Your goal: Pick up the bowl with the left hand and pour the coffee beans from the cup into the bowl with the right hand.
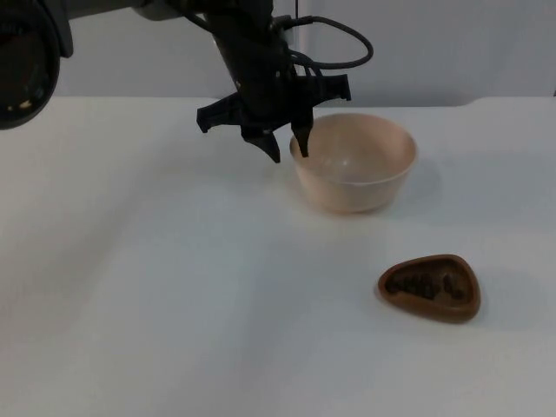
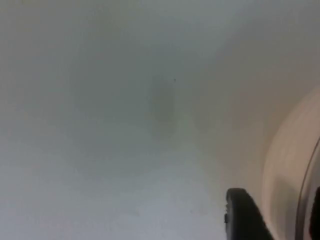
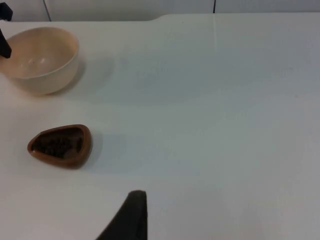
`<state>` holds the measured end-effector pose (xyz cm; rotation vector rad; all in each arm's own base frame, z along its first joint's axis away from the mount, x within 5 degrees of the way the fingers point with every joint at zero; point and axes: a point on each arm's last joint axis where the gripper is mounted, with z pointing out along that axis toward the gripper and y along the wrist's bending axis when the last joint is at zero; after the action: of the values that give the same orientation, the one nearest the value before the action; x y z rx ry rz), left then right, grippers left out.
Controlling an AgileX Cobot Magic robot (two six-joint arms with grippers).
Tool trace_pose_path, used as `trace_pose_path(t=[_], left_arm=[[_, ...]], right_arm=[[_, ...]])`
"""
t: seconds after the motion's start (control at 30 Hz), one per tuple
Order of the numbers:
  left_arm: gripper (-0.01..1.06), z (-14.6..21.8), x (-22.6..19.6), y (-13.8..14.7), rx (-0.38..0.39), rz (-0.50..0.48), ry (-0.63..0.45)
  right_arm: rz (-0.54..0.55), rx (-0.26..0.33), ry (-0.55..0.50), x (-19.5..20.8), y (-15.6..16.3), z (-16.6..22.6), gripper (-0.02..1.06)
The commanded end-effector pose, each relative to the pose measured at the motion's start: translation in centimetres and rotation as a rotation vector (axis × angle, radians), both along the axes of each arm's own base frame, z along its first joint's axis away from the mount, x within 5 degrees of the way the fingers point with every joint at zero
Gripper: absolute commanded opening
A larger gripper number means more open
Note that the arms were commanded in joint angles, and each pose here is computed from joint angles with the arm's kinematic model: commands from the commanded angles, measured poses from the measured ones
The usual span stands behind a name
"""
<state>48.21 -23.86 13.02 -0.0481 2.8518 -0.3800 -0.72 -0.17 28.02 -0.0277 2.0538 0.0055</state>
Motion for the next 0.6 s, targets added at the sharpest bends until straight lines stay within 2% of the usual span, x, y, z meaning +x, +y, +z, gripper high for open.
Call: trace_pose_path(t=[0.0, 0.07, 0.23, 0.57], left_arm=[[0.25, 0.44, 0.03, -0.15, -0.016, 0.006, -0.006], [0.22, 0.44, 0.03, -0.15, -0.016, 0.006, -0.006], [0.00, 0.44, 0.03, -0.15, -0.016, 0.006, -0.006], [0.00, 0.88, -0.16, -0.07, -0.011, 0.003, 0.005]], right_arm=[[-0.008, -0.004, -0.007, 0.00, -0.03, -0.03, 1.05], [-0.008, -0.004, -0.007, 0.00, -0.03, -0.03, 1.05], [-0.008, -0.004, -0.007, 0.00, -0.03, -0.03, 1.05], [-0.008, -0.004, -0.007, 0.00, -0.03, -0.03, 1.05]])
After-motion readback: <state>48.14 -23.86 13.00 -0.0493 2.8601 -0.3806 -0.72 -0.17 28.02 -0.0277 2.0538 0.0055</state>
